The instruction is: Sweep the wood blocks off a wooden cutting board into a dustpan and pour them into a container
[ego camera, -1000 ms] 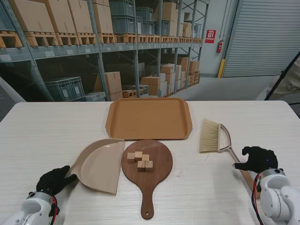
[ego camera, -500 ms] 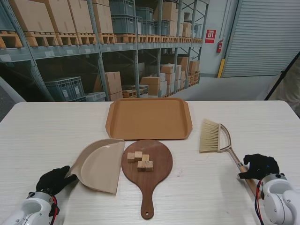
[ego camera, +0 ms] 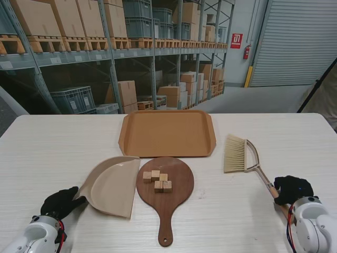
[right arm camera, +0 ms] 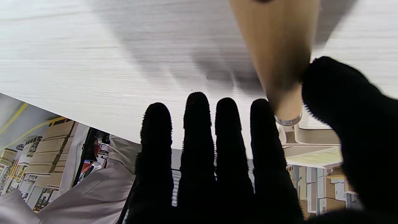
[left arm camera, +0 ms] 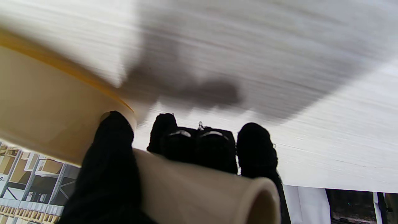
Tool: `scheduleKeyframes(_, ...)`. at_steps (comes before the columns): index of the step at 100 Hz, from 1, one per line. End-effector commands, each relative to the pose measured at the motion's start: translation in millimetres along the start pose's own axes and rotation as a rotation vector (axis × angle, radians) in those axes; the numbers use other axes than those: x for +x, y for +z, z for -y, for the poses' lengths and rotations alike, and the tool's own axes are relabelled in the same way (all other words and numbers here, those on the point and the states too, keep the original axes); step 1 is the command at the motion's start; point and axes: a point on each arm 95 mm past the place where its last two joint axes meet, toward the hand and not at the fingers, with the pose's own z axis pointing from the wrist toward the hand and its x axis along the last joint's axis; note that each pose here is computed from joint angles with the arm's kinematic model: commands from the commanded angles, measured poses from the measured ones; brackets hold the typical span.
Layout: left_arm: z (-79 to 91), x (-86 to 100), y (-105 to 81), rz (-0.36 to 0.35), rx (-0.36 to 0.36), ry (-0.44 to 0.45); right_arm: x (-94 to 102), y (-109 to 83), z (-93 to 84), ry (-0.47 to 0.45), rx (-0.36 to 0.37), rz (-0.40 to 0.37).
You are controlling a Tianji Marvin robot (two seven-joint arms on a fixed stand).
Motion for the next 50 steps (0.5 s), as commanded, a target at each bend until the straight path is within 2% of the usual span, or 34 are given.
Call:
scheduleKeyframes(1, -1.1, 1.3, -0.6, 0.000, -0.018, 0.000, -1.7, -1.8, 6.0, -0.014, 0.023, -0.003)
scheduleKeyframes(24, -1.3, 1.1, -0.6, 0.000, -0.021, 0.001, -9.3, 0.7, 3.5, -0.049, 0.013, -0.001)
scheduleKeyframes(50, -1.5, 0.9, -0.6, 0.000, -0.024, 0.002, -23.8, 5.7, -2.5, -0.139, -0.004, -0.005)
